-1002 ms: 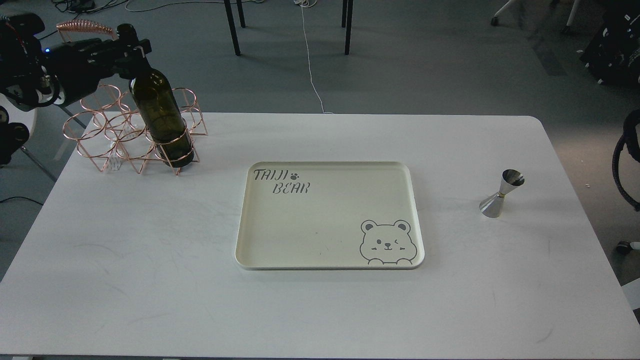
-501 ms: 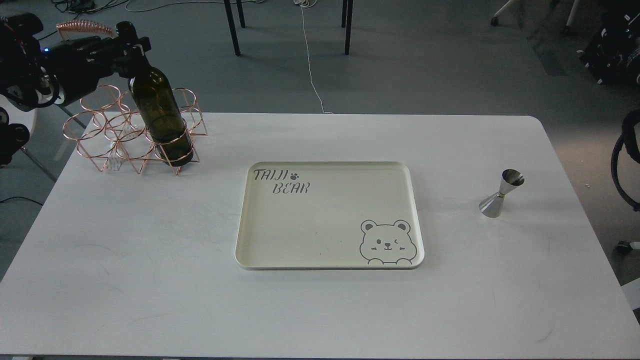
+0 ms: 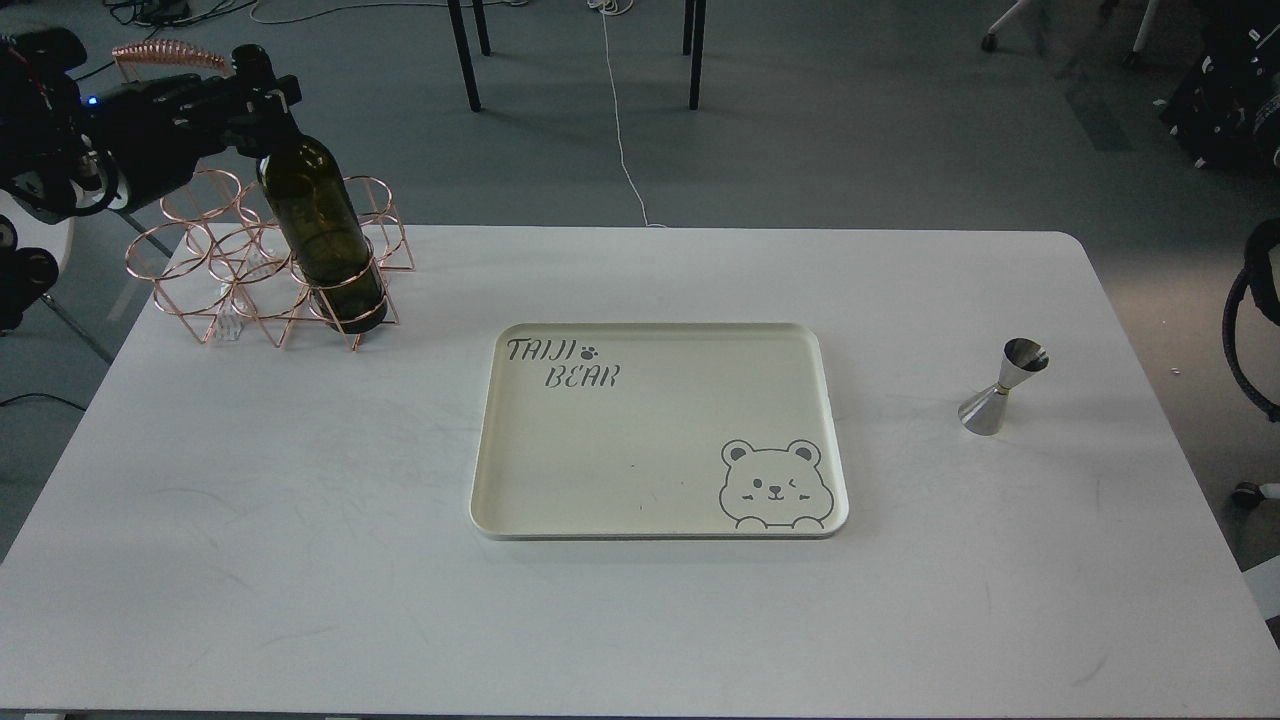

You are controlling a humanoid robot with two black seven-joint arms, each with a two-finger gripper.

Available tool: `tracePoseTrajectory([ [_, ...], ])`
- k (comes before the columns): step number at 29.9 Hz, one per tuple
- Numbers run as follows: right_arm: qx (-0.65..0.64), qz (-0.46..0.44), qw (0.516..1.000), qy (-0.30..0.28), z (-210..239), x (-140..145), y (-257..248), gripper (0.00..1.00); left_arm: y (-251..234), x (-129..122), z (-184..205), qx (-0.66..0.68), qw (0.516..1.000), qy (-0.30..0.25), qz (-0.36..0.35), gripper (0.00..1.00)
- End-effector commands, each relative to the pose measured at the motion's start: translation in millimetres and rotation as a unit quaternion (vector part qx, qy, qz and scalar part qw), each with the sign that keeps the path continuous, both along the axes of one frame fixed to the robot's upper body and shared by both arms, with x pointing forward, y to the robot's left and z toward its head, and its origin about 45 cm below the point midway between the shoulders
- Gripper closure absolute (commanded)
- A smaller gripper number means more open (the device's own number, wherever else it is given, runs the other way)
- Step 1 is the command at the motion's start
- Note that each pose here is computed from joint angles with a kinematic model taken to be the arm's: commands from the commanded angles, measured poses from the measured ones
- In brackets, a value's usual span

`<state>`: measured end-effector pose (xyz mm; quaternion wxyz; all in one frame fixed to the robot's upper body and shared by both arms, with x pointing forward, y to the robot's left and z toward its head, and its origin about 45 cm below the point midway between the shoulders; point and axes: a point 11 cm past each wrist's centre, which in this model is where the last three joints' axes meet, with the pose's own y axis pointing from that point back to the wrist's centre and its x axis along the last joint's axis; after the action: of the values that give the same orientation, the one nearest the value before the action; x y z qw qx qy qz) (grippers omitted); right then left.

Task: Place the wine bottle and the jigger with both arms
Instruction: 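Hold the bottle in the rack slot with the left gripper, then open the left gripper and withdraw it from the bottle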

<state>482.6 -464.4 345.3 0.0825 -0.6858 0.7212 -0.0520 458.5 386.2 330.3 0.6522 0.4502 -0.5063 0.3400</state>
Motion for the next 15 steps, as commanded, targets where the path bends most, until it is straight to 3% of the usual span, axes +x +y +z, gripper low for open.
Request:
tracePoseTrajectory([
  [1, 0.000, -0.001, 1.000, 0.000, 0.4, -0.2, -0.7, 0.02, -0.9, 0.5, 0.5, -0.001, 1.000, -0.001, 0.000, 0.52],
  [4, 0.000, 0.000, 1.000, 0.000, 0.0, 0.0, 0.1, 0.02, -2.0, 0.6, -0.6, -0.002, 1.000, 0.000, -0.001, 0.32],
  [9, -0.001, 0.000, 1.000, 0.001, -0.3, -0.1, -0.4, 0.02, -2.1, 1.0, 0.9, -0.020, 1.000, -0.001, 0.003, 0.22],
  [12, 0.000, -0.001, 1.000, 0.000, 0.0, -0.1, -0.4, 0.02, -1.7, 2.7, 9.7, -0.062, 0.998, -0.009, 0.012, 0.05],
  [15, 0.000, -0.001, 1.000, 0.000, 0.0, -0.1, -0.4, 0.02, 2.2, 4.1, 20.5, -0.124, 0.992, -0.012, 0.028, 0.02],
])
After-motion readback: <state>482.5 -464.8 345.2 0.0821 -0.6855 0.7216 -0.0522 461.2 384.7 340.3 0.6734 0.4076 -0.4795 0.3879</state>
